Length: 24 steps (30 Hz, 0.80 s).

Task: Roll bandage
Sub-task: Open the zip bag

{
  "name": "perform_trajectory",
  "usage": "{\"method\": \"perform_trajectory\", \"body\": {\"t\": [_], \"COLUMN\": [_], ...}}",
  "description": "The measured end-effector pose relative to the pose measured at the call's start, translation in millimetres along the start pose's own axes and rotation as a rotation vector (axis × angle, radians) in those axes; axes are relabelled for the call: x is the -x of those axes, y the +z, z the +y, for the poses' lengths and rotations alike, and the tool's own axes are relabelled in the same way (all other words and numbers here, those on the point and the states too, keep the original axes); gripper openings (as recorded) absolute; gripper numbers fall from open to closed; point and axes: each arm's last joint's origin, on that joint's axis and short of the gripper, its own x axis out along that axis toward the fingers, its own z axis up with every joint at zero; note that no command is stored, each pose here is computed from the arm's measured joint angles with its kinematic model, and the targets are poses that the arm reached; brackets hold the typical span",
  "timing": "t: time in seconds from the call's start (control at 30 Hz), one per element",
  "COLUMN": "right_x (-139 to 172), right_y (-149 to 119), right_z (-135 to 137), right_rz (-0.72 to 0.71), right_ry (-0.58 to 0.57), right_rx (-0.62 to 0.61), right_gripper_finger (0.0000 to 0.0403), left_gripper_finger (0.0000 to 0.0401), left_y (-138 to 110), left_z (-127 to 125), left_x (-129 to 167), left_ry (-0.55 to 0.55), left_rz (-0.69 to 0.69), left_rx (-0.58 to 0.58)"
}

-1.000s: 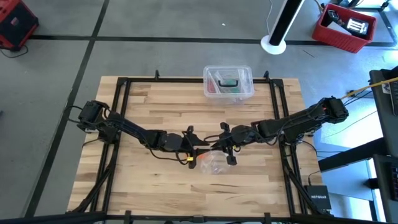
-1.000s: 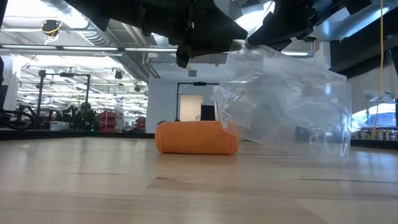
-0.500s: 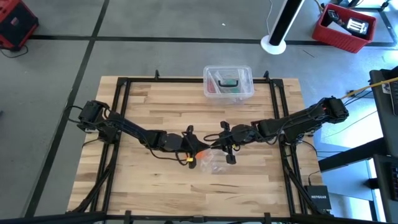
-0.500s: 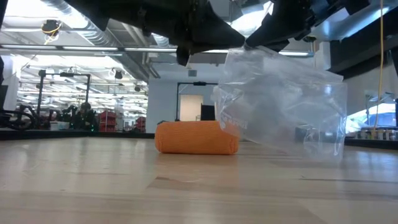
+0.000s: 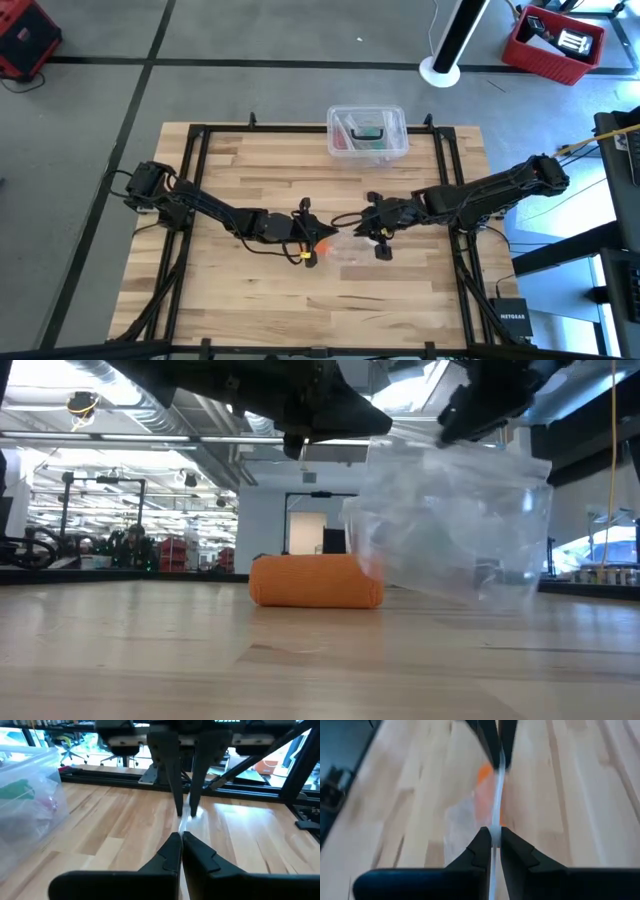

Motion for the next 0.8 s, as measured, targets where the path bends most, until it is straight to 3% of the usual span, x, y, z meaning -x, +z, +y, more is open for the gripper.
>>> {"method": "perform_trajectory", "body": {"t": [0.37, 0.57, 0.8], "right_x": [42.1, 52.1, 65.4], "right_y": [-19.1, -0.2, 29.6], "right_z": [-3.2, -0.5, 2.9], "right_rz": [0.355, 0.263, 0.089], "right_ry": [-0.047, -0.025, -0.02], "right_rx": [-0.073, -0.089, -0.028], "right_gripper_finger": [0.0035, 0.0046, 0.0143], "left_gripper_finger": [0.0, 0.0, 0.0], "left_y": [-0.3, 5.0, 4.5], "left_z": [0.0, -1.0, -0.8], "left_x": [0.0, 0.5, 0.4], "left_ry": [0.001, -0.007, -0.006], "left_rz": [0.003, -0.047, -0.042], "left_rx": [-0.009, -0.023, -0.05]}}
